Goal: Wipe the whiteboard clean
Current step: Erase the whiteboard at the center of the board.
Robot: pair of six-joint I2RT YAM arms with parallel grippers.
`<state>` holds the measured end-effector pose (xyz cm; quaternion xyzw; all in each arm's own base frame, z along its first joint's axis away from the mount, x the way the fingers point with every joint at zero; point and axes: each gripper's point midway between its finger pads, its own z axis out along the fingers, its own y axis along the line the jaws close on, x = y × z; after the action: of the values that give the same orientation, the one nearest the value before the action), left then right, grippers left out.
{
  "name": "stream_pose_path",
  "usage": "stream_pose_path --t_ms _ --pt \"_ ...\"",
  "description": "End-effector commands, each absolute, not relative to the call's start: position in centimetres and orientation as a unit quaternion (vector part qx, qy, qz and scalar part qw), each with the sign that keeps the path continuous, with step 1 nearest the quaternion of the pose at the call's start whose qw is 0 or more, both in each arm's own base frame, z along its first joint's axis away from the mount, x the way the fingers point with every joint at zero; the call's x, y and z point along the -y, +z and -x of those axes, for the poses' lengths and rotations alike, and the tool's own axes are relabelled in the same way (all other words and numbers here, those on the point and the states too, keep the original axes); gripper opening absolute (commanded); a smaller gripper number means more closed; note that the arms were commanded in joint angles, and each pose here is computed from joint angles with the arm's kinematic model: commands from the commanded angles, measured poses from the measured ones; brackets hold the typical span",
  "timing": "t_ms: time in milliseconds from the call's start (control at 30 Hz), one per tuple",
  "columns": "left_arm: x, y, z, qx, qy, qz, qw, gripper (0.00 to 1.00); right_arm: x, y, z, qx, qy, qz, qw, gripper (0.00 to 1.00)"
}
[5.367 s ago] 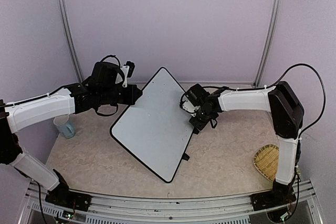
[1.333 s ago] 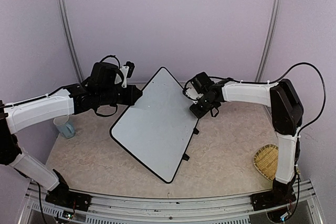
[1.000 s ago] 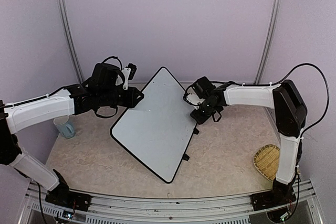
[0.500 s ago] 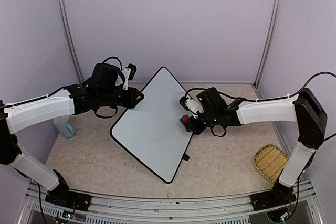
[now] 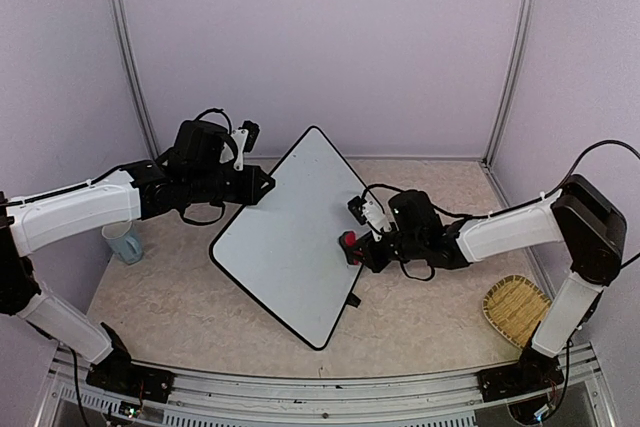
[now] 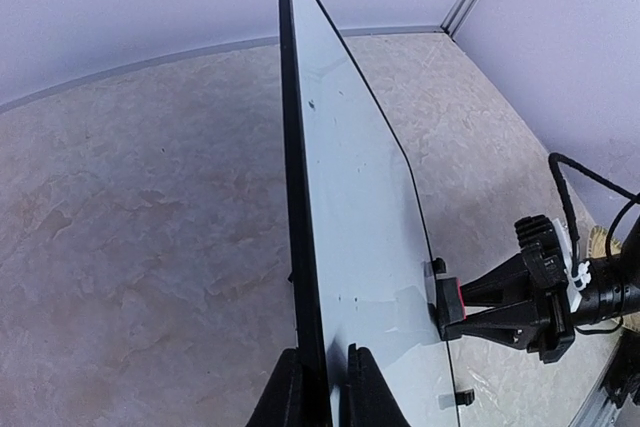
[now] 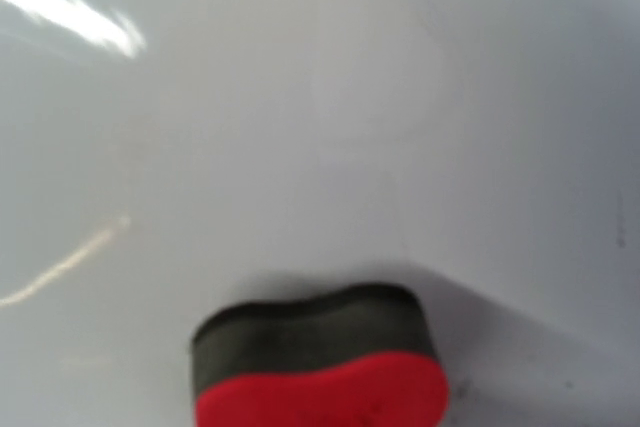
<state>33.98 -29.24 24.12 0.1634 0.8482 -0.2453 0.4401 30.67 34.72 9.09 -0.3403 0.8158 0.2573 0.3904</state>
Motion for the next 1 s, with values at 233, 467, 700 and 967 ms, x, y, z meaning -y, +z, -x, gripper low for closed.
stream_pose_path --t_ms 233,467,700,967 --pt "29.8 22.4 -32.4 -0.86 -0.235 -0.197 0.409 0.0 -37.4 9.4 -26.9 -0.773 0.336 0.384 0.378 0.21" --pt "29.8 22.6 -32.5 -0.859 -0.235 -0.194 0.412 0.0 -38.4 8.4 -25.0 -0.769 0.329 0.417 0.356 0.21" --pt "29.7 22.7 -32.5 -0.859 -0.234 -0.194 0.413 0.0 -38.3 7.3 -25.0 -0.788 0.282 0.419 0.353 0.21" --pt "29.8 22.6 -32.4 -0.858 -0.233 -0.197 0.413 0.0 -35.8 7.5 -28.8 -0.818 0.2 0.392 0.371 0.21"
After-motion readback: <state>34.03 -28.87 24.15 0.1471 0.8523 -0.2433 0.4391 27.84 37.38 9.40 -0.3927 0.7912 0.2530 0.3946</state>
